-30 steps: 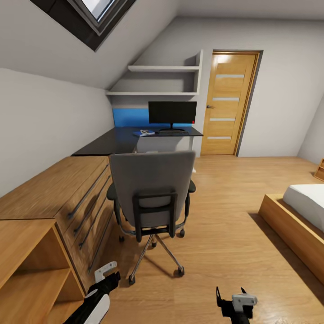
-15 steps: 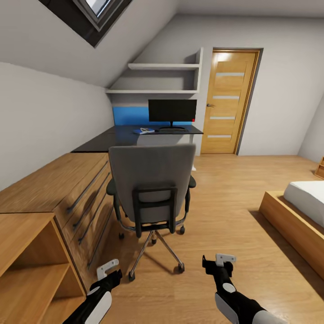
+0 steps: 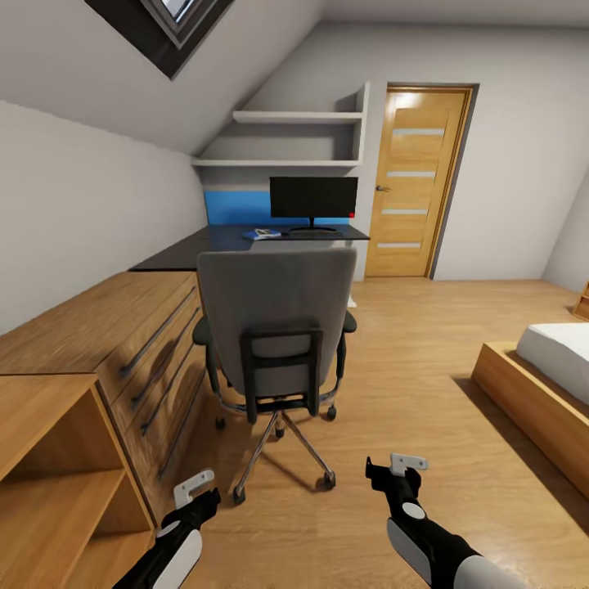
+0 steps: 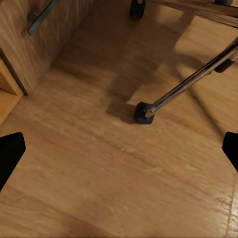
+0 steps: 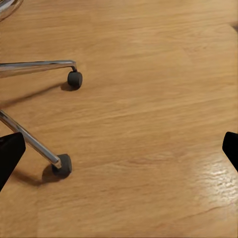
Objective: In the bedroom, organize the workspace by keeping the computer under the desk, ensuring the monitor is on the desk, placing the keyboard on the desk next to the monitor, placing the mouse on the desk next to the keyboard, moving the folder from the swivel chair onto the desk next to the mouse, stacking the notebook on top of the folder with the pen on top of the notebook, and positioning the swivel chair next to the desk.
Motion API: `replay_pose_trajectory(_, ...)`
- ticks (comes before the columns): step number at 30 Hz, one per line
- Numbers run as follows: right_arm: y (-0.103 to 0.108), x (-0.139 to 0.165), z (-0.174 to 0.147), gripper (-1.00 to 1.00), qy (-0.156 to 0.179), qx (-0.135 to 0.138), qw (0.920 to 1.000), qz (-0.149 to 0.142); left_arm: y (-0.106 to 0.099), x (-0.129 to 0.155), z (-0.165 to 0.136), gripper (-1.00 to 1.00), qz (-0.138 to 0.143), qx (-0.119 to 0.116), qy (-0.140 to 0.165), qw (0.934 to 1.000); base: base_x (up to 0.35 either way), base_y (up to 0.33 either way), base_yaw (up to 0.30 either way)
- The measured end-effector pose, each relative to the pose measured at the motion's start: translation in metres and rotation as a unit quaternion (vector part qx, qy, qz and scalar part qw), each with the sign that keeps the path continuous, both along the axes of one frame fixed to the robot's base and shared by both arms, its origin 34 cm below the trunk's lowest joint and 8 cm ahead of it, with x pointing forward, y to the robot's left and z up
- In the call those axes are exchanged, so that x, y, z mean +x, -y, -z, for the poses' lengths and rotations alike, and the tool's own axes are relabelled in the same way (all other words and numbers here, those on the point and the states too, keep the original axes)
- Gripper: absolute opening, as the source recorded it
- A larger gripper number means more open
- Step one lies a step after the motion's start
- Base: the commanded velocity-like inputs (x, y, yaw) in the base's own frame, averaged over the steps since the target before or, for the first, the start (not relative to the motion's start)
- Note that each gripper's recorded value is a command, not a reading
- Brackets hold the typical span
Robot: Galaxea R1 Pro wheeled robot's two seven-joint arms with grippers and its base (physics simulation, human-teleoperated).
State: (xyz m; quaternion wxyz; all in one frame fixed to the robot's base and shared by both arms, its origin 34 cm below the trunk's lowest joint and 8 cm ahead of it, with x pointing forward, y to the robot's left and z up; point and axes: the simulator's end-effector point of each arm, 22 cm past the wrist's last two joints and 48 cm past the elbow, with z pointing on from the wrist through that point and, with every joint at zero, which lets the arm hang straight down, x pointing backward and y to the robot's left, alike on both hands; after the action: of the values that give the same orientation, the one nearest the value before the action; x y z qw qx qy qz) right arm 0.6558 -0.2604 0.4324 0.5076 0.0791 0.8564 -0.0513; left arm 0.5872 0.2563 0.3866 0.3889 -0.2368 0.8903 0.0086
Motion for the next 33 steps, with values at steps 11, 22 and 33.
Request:
replay_pose_trajectory(11, -0.010, 0.000, 0.002, 1.00, 0.002, 0.003, 0.9999, -0.014, -0.004, -0.005, 0.008, 1.00, 0.005, 0.014, -0.007, 0.9999, 0.000, 0.000, 0.000)
replay_pose_trajectory(22, -0.024, 0.000, 0.001, 1.00, 0.005, 0.008, 0.9997, -0.022, -0.018, -0.007, 0.009, 1.00, 0.015, 0.060, 0.010, 0.9981, 0.000, 0.000, 0.000)
replay_pose_trajectory(33, -0.035, 0.005, -0.010, 1.00, 0.032, 0.001, 0.9989, -0.034, -0.022, -0.016, 0.019, 1.00, 0.013, 0.067, 0.000, 0.9977, 0.000, 0.000, 0.000)
